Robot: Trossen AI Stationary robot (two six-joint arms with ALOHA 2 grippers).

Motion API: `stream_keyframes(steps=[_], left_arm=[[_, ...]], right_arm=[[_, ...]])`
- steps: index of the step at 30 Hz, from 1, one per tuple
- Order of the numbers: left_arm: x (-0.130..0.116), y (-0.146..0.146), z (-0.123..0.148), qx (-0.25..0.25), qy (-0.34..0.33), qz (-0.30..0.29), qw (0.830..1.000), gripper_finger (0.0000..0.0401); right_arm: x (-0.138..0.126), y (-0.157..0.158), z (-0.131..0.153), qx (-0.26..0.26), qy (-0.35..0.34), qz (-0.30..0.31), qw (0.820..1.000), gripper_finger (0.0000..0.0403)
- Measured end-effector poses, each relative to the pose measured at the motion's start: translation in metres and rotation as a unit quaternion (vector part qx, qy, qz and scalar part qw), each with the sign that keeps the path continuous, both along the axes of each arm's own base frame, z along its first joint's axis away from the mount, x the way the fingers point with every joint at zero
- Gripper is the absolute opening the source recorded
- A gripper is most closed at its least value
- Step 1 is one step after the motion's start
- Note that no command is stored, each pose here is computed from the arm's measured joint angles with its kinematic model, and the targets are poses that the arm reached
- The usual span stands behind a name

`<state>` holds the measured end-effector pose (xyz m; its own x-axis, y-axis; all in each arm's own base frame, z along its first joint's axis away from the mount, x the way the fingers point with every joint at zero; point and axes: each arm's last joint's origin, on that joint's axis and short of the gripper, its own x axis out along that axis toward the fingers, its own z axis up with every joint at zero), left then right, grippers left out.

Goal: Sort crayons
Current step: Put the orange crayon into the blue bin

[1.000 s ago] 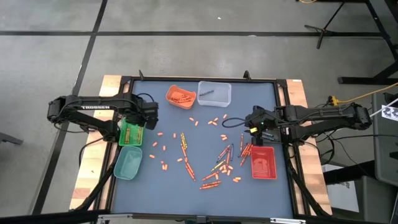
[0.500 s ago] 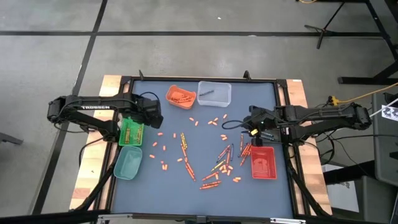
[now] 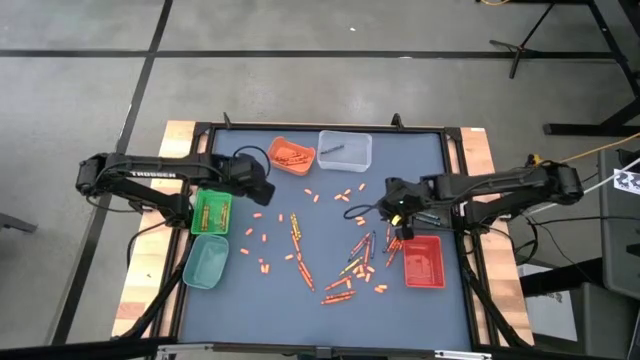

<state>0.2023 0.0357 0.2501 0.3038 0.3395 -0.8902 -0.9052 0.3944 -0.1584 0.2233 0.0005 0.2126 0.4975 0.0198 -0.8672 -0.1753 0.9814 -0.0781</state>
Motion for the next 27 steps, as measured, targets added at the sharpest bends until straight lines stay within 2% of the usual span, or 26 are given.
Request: stream_keyframes(steps=[6,10,18,24,27], left_arm=[[0.006,-0.004,0.003,0.037,-0.016,-0.028,0.999,0.0082],[0.009,-0.007,0.004,0.058,-0.025,-0.044,0.997,0.0082],[0.017,-0.015,0.006,0.080,-0.053,-0.069,0.993,0.0082],[0.034,-0.030,0.002,0.101,-0.065,-0.143,0.982,0.0082],[0.047,-0.040,-0.004,0.109,-0.072,-0.200,0.971,0.0082]], right_arm=[[0.013,0.000,-0.012,-0.001,0.003,0.001,1.000,0.0122],[0.017,0.000,-0.018,-0.007,0.011,0.025,1.000,0.0122],[0.028,0.003,-0.026,0.026,-0.002,0.060,0.998,0.0122],[0.033,0.003,-0.033,0.033,-0.002,0.064,0.997,0.0122],[0.034,0.004,-0.034,0.033,0.001,0.064,0.997,0.0122]])
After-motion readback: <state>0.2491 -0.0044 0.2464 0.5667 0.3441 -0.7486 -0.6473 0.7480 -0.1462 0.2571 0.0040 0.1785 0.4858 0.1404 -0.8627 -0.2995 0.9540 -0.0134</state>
